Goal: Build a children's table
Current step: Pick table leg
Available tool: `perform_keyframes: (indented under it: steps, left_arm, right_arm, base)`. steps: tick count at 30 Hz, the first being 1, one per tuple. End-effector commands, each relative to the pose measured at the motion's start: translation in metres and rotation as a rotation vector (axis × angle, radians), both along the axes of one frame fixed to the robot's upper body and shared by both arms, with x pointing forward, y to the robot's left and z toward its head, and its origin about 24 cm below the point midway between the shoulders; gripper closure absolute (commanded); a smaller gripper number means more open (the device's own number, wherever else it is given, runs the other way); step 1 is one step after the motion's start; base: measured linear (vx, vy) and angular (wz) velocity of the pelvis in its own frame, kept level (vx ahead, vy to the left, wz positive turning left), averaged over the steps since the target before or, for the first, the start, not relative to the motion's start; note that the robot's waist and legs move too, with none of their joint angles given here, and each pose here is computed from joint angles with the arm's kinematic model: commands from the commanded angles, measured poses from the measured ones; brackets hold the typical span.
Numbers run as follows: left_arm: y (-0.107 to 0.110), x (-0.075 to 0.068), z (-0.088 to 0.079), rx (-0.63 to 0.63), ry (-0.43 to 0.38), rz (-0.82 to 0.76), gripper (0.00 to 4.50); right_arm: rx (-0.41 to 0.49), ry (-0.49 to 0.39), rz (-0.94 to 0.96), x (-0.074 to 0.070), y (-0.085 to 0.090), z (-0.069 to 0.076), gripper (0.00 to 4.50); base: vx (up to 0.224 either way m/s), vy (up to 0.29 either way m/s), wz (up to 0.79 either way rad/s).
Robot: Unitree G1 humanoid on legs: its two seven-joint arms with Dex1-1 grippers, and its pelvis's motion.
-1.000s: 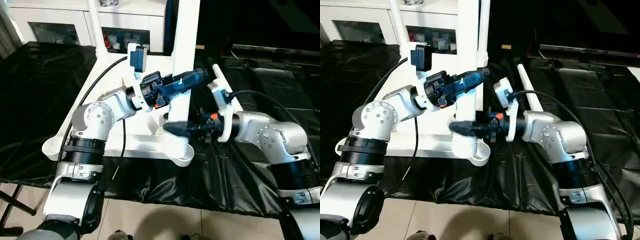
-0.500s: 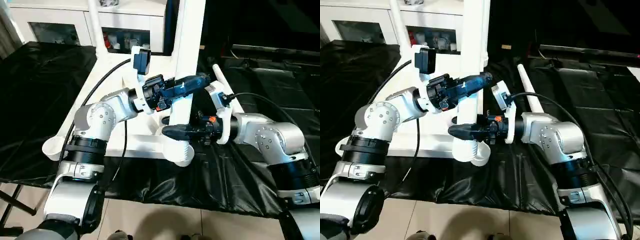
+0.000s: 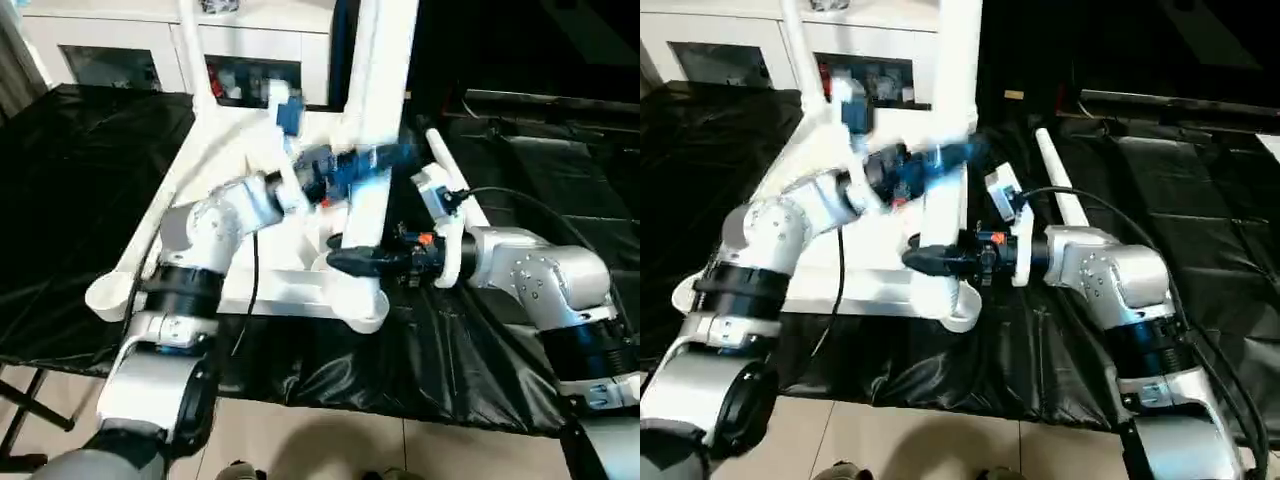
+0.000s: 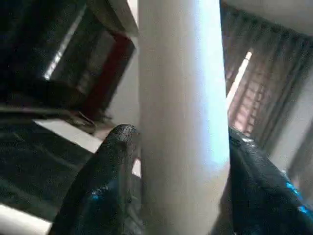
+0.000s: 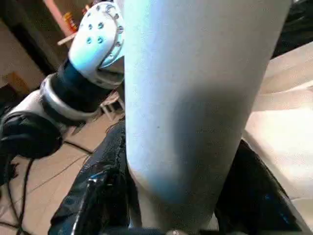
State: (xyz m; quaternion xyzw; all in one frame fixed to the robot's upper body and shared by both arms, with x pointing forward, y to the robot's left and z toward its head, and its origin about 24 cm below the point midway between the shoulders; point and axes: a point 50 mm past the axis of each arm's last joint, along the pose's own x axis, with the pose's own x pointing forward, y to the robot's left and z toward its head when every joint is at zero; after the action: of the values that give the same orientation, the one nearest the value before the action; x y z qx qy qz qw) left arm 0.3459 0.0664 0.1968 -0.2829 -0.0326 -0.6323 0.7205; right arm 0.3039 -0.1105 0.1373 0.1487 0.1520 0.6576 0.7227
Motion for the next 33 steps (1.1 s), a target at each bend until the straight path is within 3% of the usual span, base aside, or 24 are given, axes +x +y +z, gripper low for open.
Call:
perform_keyframes:
  steps: [1, 2, 3, 8, 12, 13, 19, 24, 25, 33]
  left_arm:
    - [0.005, 0.006, 0.013, -0.066, -0.036, 0.091, 1.54]
    - [0.017, 0.013, 0.020, -0.101, -0.081, 0.233, 1.54]
    - [0.021, 0.014, 0.021, -0.103, -0.094, 0.269, 1.54]
    - [0.040, 0.016, 0.011, 0.058, -0.173, 0.319, 1.54]
    - [0.052, 0.005, -0.028, 0.447, -0.326, 0.219, 1.54]
    - [0.055, 0.000, -0.050, 0.595, -0.352, 0.154, 1.54]
    - [0.068, -0.011, -0.101, 0.882, -0.351, 0.016, 1.54]
    - [0.075, -0.017, -0.118, 0.963, -0.327, -0.062, 1.54]
    - [0.078, -0.018, -0.122, 0.989, -0.324, -0.079, 1.82]
    - [0.085, -0.019, -0.129, 1.030, -0.310, -0.141, 2.33]
  right_arm:
    - [0.021, -0.051, -0.070, 0.003, -0.001, 0.003, 2.60]
    - [0.034, -0.103, -0.172, 0.007, -0.001, 0.002, 2.60]
    - [0.033, -0.120, -0.202, 0.008, -0.001, 0.002, 2.60]
    - [-0.035, -0.182, -0.389, 0.015, -0.006, -0.007, 2.61]
    - [-0.118, -0.245, -0.609, 0.019, -0.018, -0.017, 2.61]
    - [-0.147, -0.259, -0.690, 0.021, -0.023, -0.022, 2.61]
    - [-0.152, -0.211, -0.854, 0.020, -0.037, -0.033, 2.61]
    - [-0.202, -0.195, -0.862, 0.012, -0.037, -0.045, 2.61]
    - [-0.214, -0.205, -0.857, 0.009, -0.035, -0.047, 2.61]
    - [-0.217, -0.236, -0.845, 0.006, -0.032, -0.047, 2.61]
  base:
    - [0.000, 0.000, 0.00]
    - [0.000, 0.000, 0.00]
    - [0.000, 0.000, 0.00]
    - [0.000, 0.000, 0.00]
    - [0.000, 0.000, 0.00]
    - [0.000, 0.000, 0.00]
    - [0.000, 0.000, 0.00]
    - [0.000, 0.000, 0.00]
    - [0.000, 0.000, 0.00]
    - [0.000, 0.000, 0.00]
